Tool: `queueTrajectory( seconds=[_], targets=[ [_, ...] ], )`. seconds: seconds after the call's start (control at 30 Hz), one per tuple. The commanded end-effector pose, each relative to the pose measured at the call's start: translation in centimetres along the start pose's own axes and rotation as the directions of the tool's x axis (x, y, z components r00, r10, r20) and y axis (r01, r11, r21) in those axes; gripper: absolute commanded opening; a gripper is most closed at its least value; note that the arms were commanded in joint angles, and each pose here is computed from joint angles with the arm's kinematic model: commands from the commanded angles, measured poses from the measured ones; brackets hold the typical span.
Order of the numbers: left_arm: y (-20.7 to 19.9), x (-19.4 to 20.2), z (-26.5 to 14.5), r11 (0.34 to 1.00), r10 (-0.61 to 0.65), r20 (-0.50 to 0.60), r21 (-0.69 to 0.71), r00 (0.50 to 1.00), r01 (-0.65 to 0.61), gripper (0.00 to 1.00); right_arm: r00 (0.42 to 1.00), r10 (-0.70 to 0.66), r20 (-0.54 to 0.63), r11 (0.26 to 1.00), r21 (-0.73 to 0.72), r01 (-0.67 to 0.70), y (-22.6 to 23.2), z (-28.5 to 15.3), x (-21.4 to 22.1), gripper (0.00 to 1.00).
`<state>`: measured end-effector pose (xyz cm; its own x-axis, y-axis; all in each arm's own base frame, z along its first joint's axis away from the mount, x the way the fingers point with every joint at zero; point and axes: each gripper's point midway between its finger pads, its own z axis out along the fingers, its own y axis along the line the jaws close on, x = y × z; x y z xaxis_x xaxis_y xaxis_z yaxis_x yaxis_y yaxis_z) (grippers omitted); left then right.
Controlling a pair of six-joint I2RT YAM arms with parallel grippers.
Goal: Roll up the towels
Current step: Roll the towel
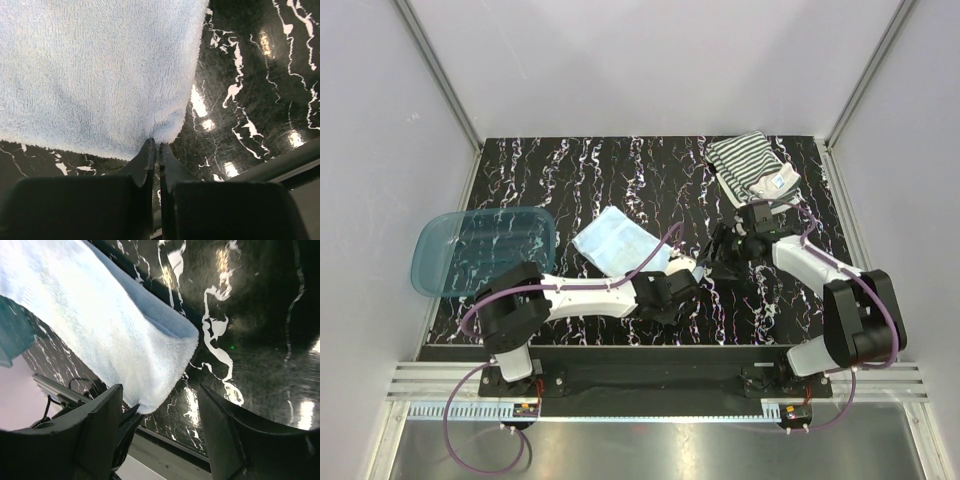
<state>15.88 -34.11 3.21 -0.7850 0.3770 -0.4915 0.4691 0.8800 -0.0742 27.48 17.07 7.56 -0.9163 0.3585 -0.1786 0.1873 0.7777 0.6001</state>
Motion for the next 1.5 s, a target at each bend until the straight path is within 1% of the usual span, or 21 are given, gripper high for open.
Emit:
queueTrajectory(
  seconds=[0.0,0.07,0.2,0.43,0.57,0.6,0.67,0.7,0.8,0.83,0.87,0.9,0.93,0.97,1.03,1.07,1.1,1.17,1.3,1.4,1.47],
  targets=[
    [-1.5,-1.3,-1.0,0.996,-0.060,0.047,0.071,0.997,0.056,0.00,1.000,0.002,-0.019,0.999,-0.034,-0.003,0.5,1.5,0.4,0.68],
    [-1.5,-1.2,-1.1,0.995,-0.066,0.045,0.075,0.997,0.063,0.00,1.000,0.003,-0.028,1.000,-0.001,-0.003,-0.5,2.0,0.7,0.69],
    [-1.2,-1.1,-1.3,0.993,-0.089,0.046,0.087,0.995,0.085,0.00,0.999,0.005,-0.044,1.000,0.007,-0.004,-1.2,3.0,1.0,0.68],
    [-1.4,-1.5,-2.2,0.974,-0.170,0.053,0.162,0.984,0.159,0.00,0.996,0.019,-0.085,0.998,0.056,-0.014,-3.2,4.9,1.6,0.65],
    [-0.9,-2.2,-3.0,0.965,-0.202,0.069,0.187,0.977,0.186,0.00,0.996,0.017,-0.086,0.998,0.065,-0.012,-3.5,5.2,1.5,0.56],
    [-0.8,-2.2,-3.0,0.963,-0.207,0.067,0.189,0.976,0.191,0.00,0.996,0.018,-0.089,0.997,0.071,-0.011,-3.7,5.3,1.6,0.49],
    [-0.4,-2.3,-2.9,0.958,-0.227,0.066,0.196,0.972,0.211,0.00,0.996,0.014,-0.093,0.997,0.076,-0.007,-3.9,5.3,1.7,0.40],
    [-0.5,-2.2,-2.9,0.954,-0.234,0.058,0.206,0.970,0.218,0.00,0.995,0.016,-0.096,0.997,0.079,-0.009,-3.9,5.3,1.8,0.32],
    [-0.3,-2.2,-2.6,0.946,-0.258,0.050,0.218,0.965,0.241,0.00,0.995,0.021,-0.102,0.996,0.084,-0.012,-4.1,5.2,2.0,0.25],
    [-0.2,-2.1,-2.6,0.943,-0.267,0.048,0.221,0.962,0.251,0.00,0.995,0.017,-0.095,0.996,0.087,-0.008,-4.0,5.0,1.9,0.20],
    [-0.2,-2.1,-2.6,0.941,-0.272,0.044,0.222,0.961,0.256,0.00,0.996,0.014,-0.091,0.996,0.094,-0.005,-4.1,4.9,1.9,0.19],
    [-0.1,-1.9,-2.5,0.939,-0.277,0.036,0.223,0.960,0.262,0.00,0.995,0.013,-0.098,0.994,0.113,-0.001,-4.2,4.6,2.0,0.17],
    [-0.1,-1.9,-2.5,0.933,-0.294,0.031,0.226,0.955,0.280,0.00,0.996,0.006,-0.093,0.991,0.131,0.006,-4.4,4.2,1.8,0.11],
    [0.0,-2.0,-2.7,0.927,-0.308,0.031,0.235,0.951,0.292,0.00,0.997,0.003,-0.076,0.986,0.164,0.009,-4.8,4.0,1.5,0.11],
    [0.1,-1.8,-2.8,0.913,-0.338,0.021,0.251,0.941,0.322,0.00,0.998,-0.006,-0.070,0.984,0.180,0.018,-4.6,3.3,1.1,0.13],
    [0.2,-1.8,-2.9,0.907,-0.351,0.020,0.256,0.936,0.335,0.00,0.998,-0.010,-0.068,0.982,0.189,0.022,-4.6,3.0,1.0,0.32],
    [0.2,-1.8,-3.1,0.901,-0.361,0.017,0.264,0.933,0.344,0.00,0.998,-0.016,-0.067,0.981,0.194,0.028,-4.4,2.7,0.8,0.45],
    [0.4,-1.7,-3.3,0.892,-0.377,0.018,0.275,0.926,0.358,0.00,0.998,-0.022,-0.059,0.978,0.205,0.034,-4.1,2.1,0.5,0.61],
    [0.4,-1.7,-3.8,0.875,-0.397,0.000,0.301,0.918,0.379,0.00,0.998,-0.057,-0.008,0.972,0.227,0.057,-2.9,0.3,-1.3,0.71],
    [0.3,-2.1,-4.5,0.846,-0.433,-0.015,0.339,0.901,0.412,0.00,0.995,-0.086,0.044,0.969,0.237,0.073,-1.7,-1.5,-2.6,0.73],
    [1.1,-2.5,-4.9,0.822,-0.479,-0.027,0.336,0.877,0.459,0.00,0.993,-0.097,0.069,0.970,0.230,0.079,-0.9,-2.8,-2.9,0.73]
  ],
)
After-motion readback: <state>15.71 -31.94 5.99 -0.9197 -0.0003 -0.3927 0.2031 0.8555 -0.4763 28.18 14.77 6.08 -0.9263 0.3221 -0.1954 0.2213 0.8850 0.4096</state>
